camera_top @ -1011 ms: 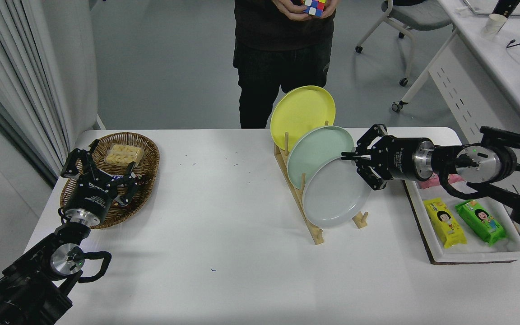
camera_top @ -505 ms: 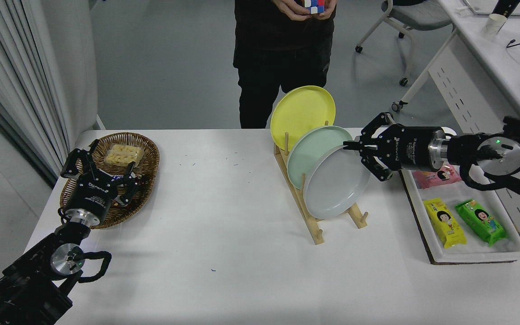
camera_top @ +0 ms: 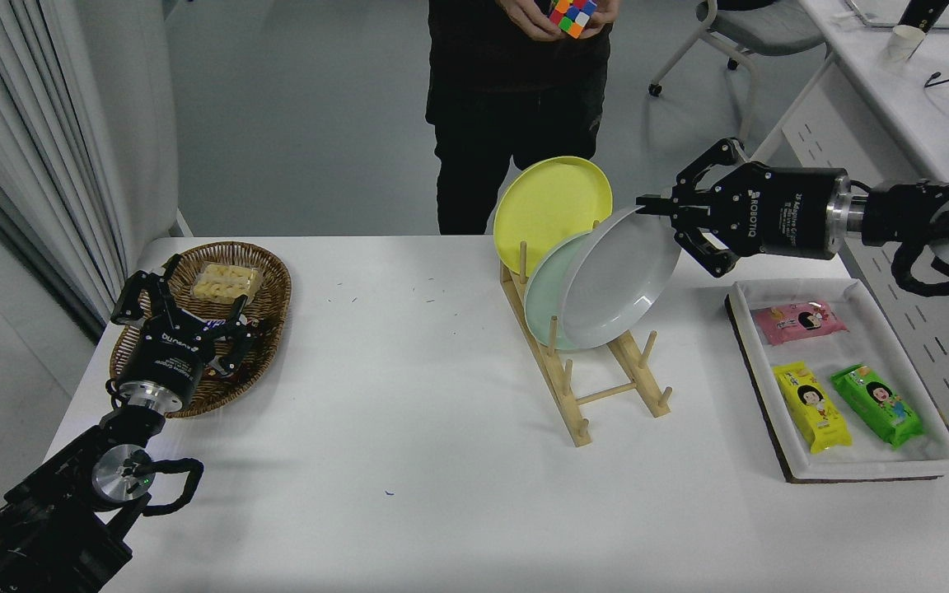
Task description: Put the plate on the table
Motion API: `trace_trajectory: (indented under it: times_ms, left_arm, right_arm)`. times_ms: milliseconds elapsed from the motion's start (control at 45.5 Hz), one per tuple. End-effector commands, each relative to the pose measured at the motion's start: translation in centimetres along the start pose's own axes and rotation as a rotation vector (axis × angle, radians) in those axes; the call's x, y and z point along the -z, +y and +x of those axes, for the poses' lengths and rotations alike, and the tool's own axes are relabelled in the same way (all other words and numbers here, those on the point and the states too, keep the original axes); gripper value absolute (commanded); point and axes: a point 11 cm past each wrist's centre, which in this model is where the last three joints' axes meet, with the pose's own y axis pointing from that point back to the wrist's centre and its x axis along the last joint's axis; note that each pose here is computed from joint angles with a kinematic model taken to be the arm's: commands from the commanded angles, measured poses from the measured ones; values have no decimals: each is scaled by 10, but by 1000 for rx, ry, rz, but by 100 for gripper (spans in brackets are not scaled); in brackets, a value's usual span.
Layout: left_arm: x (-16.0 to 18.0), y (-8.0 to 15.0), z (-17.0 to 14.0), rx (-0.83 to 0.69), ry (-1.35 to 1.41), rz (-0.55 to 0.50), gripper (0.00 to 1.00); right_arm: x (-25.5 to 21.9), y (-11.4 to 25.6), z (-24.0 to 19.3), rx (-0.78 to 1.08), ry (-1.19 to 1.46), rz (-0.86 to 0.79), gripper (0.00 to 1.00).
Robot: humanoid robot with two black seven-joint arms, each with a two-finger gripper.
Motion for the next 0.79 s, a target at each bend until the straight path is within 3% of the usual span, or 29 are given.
trace_trajectory:
  times_ms: [0,418,769]
  left_arm:
    - [0,0,0,0,0,0,98]
    - [0,0,0,-1,-1,0,98]
    - [0,0,0,0,0,0,98]
  right_arm:
    - [32,14,-16,40,21,41,0]
    - [68,22,-39,64,30,79,0]
    - [56,-3,-54,84,43,2,0]
